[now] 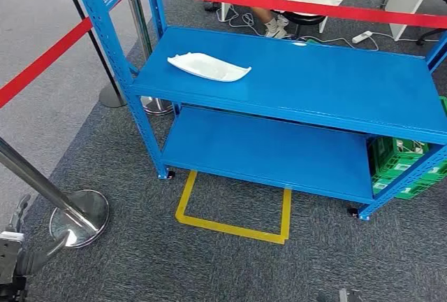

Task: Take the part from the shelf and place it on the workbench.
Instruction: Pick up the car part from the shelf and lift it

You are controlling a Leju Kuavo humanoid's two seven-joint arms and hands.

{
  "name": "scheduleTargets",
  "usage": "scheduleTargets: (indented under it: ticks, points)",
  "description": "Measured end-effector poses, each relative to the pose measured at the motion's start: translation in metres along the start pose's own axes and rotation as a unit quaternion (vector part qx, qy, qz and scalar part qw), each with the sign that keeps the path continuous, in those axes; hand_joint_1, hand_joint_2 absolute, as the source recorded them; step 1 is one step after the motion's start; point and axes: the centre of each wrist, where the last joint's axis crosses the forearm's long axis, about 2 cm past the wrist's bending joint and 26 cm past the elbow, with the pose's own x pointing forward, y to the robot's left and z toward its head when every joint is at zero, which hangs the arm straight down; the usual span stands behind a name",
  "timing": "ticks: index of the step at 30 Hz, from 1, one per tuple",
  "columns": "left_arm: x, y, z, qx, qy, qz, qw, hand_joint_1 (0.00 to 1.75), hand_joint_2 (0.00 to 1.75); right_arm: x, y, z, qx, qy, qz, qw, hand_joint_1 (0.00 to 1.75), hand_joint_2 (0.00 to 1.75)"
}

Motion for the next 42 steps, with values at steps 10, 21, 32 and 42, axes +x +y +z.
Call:
scheduleTargets:
  ticks: [10,21,32,42]
  points:
    - [0.043,0.0,-0.02,-0.038,-0.091,-0.075,0.992,0.0,1.75,-0.003,-0.003,-0.003,0.006,0.014,0.019,1.0,0.0,1.75]
    - [0.07,-0.007,-0.027,-0.069,-0.133,-0.135,0.979,0.0,1.75,-0.007,-0.006,-0.005,0.011,0.039,0.043,0.998,0.0,1.75]
    - [0.078,-0.012,-0.029,-0.091,-0.145,-0.146,0.974,0.0,1.75,-0.007,-0.003,-0.007,0.026,0.046,0.046,0.998,0.0,1.31]
    - [0.08,-0.018,-0.025,-0.103,-0.146,-0.149,0.973,0.0,1.75,-0.013,-0.007,-0.003,0.053,0.038,0.047,0.997,0.0,0.0]
